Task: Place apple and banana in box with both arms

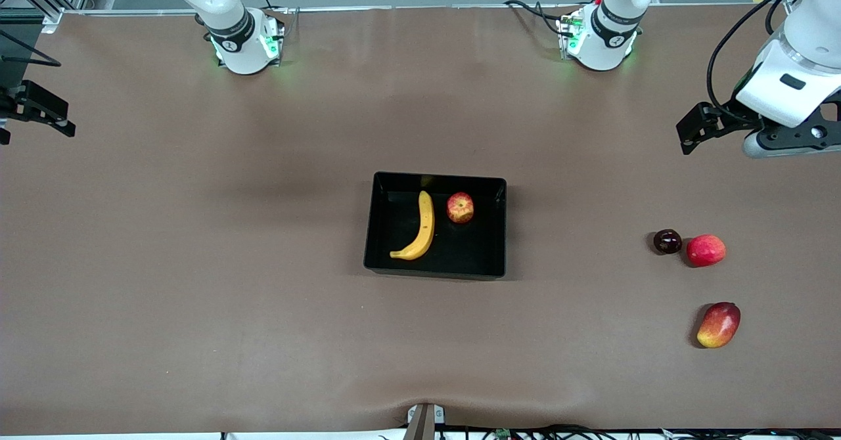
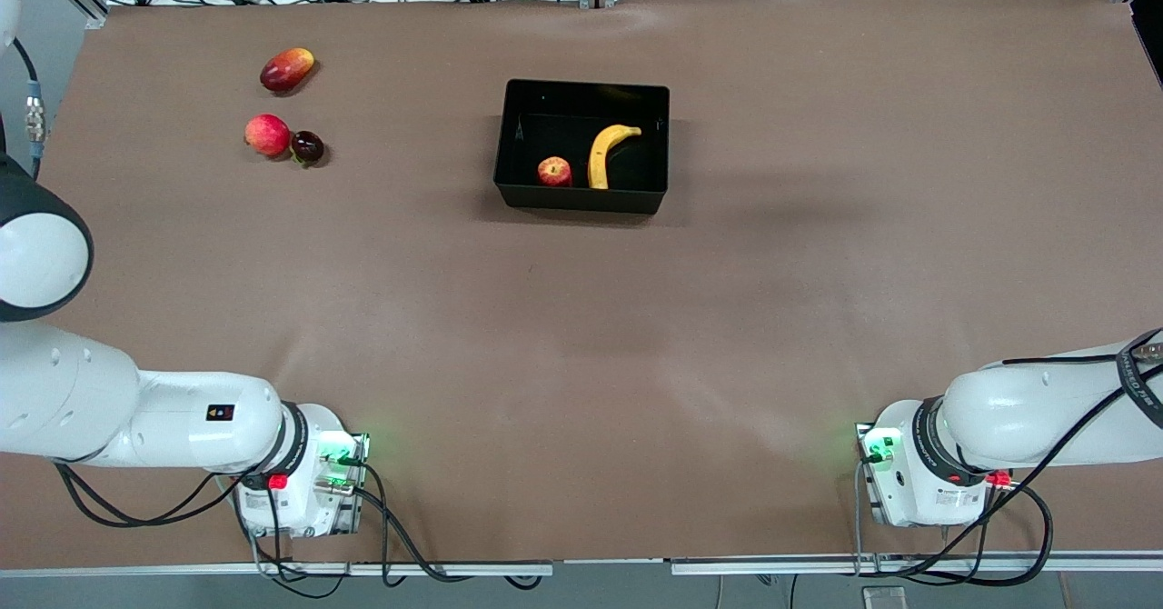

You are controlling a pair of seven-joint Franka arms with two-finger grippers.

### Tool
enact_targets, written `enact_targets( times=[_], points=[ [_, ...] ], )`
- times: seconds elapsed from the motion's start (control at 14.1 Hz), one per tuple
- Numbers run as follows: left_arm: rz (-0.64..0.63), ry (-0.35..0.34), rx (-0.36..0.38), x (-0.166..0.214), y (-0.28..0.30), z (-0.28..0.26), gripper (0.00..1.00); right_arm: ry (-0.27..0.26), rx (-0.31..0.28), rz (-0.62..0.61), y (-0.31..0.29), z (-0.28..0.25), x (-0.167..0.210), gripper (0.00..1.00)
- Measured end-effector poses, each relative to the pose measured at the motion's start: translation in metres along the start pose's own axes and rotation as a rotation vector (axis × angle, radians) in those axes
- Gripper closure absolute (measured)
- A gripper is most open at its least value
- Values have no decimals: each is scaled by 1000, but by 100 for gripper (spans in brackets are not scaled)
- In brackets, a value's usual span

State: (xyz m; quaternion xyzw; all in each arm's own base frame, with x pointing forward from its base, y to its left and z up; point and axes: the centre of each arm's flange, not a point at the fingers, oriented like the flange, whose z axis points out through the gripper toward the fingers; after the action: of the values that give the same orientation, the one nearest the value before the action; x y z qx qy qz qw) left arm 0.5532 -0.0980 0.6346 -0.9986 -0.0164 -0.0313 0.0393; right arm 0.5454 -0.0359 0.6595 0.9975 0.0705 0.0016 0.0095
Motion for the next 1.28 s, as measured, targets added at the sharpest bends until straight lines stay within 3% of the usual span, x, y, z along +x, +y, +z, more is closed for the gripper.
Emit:
enact_targets(
  times=[1.28],
  points=[
    [3, -35, -11, -5, 3, 3, 0, 11, -2, 7, 4, -1, 0, 0]
  ],
)
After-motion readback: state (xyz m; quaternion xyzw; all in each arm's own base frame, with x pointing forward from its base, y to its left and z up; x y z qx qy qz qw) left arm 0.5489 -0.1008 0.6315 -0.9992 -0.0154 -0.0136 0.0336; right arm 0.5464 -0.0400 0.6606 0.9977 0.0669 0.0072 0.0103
